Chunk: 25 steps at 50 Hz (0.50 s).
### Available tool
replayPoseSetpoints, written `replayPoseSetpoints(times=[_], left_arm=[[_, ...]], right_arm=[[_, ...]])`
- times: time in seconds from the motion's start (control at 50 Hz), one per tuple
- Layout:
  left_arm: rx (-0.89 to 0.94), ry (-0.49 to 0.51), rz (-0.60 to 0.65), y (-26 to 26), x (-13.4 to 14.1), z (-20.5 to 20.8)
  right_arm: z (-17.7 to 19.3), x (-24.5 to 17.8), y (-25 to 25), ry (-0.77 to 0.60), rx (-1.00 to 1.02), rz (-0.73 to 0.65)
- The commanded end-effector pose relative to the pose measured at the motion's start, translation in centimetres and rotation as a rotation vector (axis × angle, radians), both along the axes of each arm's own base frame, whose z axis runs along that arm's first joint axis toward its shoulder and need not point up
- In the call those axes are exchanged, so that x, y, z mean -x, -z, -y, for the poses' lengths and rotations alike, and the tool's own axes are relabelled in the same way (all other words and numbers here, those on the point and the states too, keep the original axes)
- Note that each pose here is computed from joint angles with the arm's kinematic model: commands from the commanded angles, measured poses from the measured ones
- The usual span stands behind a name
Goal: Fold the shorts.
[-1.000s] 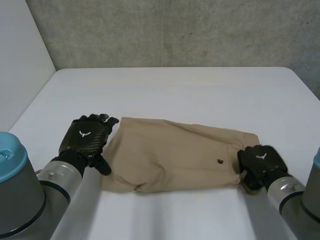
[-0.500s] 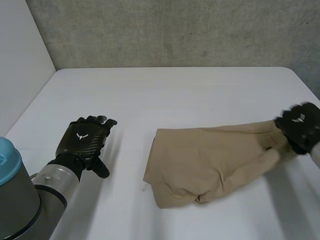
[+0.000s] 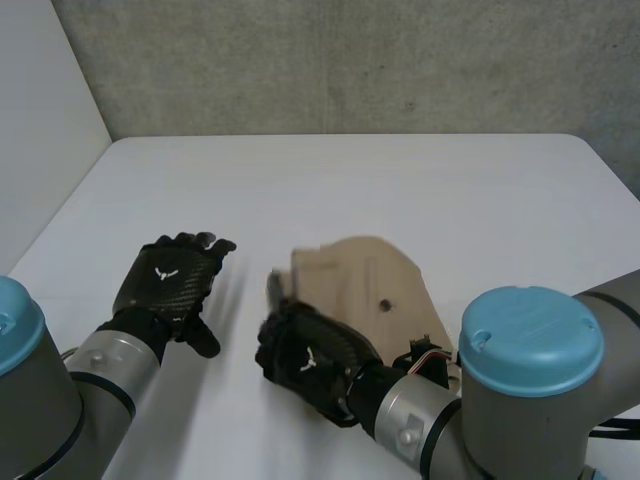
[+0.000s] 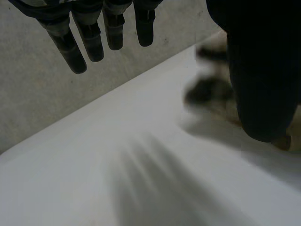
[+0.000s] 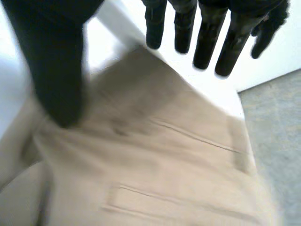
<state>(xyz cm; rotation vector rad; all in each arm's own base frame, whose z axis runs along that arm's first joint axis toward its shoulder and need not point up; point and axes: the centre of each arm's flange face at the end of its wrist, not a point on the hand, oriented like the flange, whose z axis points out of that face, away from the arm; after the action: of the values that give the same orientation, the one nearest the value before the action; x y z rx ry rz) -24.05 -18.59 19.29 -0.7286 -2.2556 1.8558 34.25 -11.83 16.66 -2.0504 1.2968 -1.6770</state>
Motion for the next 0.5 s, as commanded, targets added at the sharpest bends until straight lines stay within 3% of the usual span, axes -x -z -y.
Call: replayPoseSetpoints(times=[0.02,0.04,0.06,0.14,0.2,0.26,0.36,0.42,0.5], left_arm=[[0.073,0.012,-0.041,-2.2,0.9,1.1],[0.087,0.016,-0.048,-2.6,1.2,1.2],[0.1,0.022,-0.056,-3.0,1.4,1.3],[0.151,0.079,-0.104,-4.9,3.4,1.0],[0.15,0.156,-0.155,-5.4,5.9,0.0],[0.11,0.232,-0.199,-4.9,8.8,-1.1],[-0.012,0.254,-0.183,-1.5,11.4,-0.9],[-0.058,0.231,-0.155,0.1,11.7,-0.4],[-0.196,0.069,0.008,5.5,10.7,0.8]], right_arm=[[1.7,0.8,-7.0,0.141,-0.069,0.282],[1.7,0.8,-7.0,0.142,-0.069,0.282],[3.2,2.0,-9.1,0.223,-0.146,0.407],[6.6,4.1,-10.3,0.392,-0.304,0.567],[7.9,5.3,-10.5,0.477,-0.378,0.628],[9.1,6.5,-9.1,0.588,-0.448,0.593],[10.6,6.9,-4.8,0.696,-0.536,0.438],[11.4,6.9,-2.5,0.726,-0.574,0.361],[12.2,7.1,0.4,0.76,-0.625,0.299]])
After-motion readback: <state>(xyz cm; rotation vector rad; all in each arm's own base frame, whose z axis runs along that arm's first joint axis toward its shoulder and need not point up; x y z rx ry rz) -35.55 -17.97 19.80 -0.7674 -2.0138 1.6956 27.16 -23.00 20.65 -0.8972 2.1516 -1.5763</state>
